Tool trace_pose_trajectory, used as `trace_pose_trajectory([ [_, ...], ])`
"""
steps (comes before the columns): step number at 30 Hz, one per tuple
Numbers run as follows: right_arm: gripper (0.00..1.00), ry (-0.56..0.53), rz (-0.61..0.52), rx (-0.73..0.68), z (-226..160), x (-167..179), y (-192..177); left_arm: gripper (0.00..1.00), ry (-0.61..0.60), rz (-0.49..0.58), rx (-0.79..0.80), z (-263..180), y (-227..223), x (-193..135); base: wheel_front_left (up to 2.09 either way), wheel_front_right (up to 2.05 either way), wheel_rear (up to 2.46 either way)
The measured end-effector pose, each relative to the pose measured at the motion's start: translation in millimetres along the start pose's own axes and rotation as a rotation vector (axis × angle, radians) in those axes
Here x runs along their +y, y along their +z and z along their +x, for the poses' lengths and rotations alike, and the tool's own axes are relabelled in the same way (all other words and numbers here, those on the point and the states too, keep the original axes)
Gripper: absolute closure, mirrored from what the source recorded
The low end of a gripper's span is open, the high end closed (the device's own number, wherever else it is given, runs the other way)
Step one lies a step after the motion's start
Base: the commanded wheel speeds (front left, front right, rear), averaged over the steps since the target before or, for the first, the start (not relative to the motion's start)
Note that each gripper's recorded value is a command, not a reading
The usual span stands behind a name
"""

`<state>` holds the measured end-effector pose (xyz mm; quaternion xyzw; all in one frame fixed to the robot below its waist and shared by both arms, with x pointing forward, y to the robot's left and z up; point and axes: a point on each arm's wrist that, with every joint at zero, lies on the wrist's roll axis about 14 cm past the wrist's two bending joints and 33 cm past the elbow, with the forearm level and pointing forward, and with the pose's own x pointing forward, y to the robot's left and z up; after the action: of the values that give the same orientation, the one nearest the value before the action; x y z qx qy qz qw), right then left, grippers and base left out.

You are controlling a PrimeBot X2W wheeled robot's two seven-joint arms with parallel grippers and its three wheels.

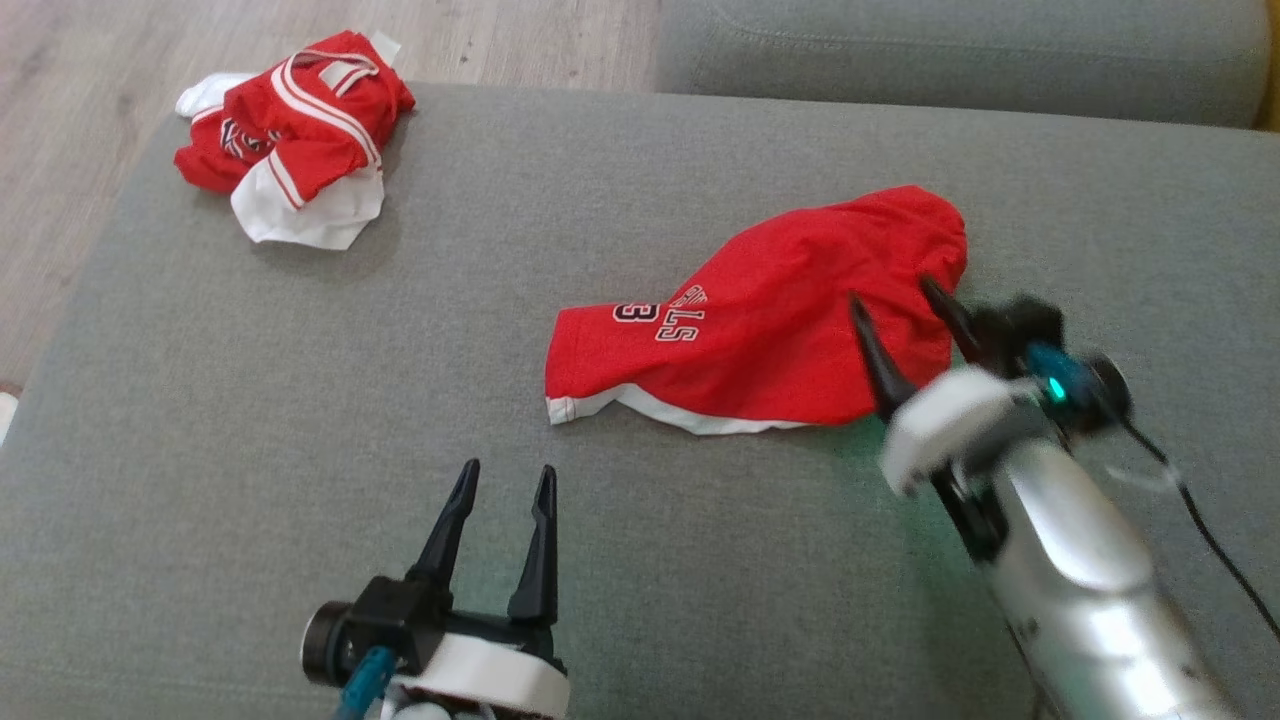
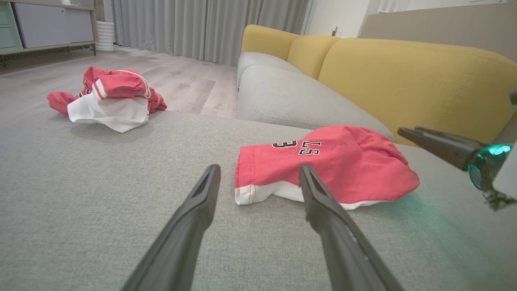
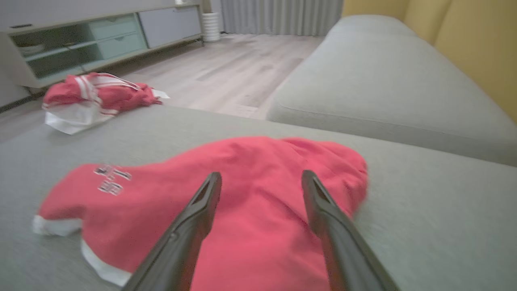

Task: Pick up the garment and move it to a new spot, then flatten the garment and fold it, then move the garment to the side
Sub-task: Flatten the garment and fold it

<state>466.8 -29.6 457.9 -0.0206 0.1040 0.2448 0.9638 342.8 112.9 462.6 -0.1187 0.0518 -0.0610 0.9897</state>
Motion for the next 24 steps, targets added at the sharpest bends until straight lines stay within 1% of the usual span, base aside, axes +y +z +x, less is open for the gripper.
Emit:
trace_pose_trajectory([
  [3, 0.00, -0.088, 0.012, 0.075, -22.1, -25.7, -35.4, 0.00, -0.003, -0.001, 0.003, -3.7, -1.6, -1.0, 0.00, 0.00, 0.00],
  [6, 0.00, -0.139, 0.005, 0.141, -38.4, -42.4, -65.3, 0.00, 0.005, 0.008, 0.010, -3.8, -3.2, 2.6, 0.00, 0.00, 0.00],
  [8, 0.00, -0.153, -0.009, 0.175, -43.6, -47.0, -78.3, 0.00, 0.014, 0.011, 0.019, -3.8, -5.7, 6.0, 0.00, 0.00, 0.00],
  [11, 0.00, -0.166, -0.014, 0.194, -42.5, -50.6, -84.8, 0.00, 0.023, 0.012, 0.026, -4.0, -7.5, 9.4, 0.00, 0.00, 0.00],
  [15, 0.00, -0.151, -0.026, 0.246, -39.1, -45.1, -99.4, 0.00, 0.037, 0.011, 0.036, -4.4, -10.0, 13.8, 0.00, 0.00, 0.00],
  [17, 0.00, -0.136, -0.025, 0.250, -32.0, -40.7, -99.6, 0.00, 0.045, 0.011, 0.040, -4.6, -11.0, 16.3, 0.00, 0.00, 0.00],
  [21, 0.00, -0.123, -0.012, 0.187, -9.9, -38.8, -78.3, 0.00, 0.064, 0.016, 0.048, -6.1, -12.8, 21.4, 0.00, 0.00, 0.00],
  [24, 0.00, -0.116, -0.001, 0.149, -2.4, -36.5, -65.8, 0.00, 0.070, 0.019, 0.046, -6.9, -12.1, 22.9, 0.00, 0.00, 0.00],
])
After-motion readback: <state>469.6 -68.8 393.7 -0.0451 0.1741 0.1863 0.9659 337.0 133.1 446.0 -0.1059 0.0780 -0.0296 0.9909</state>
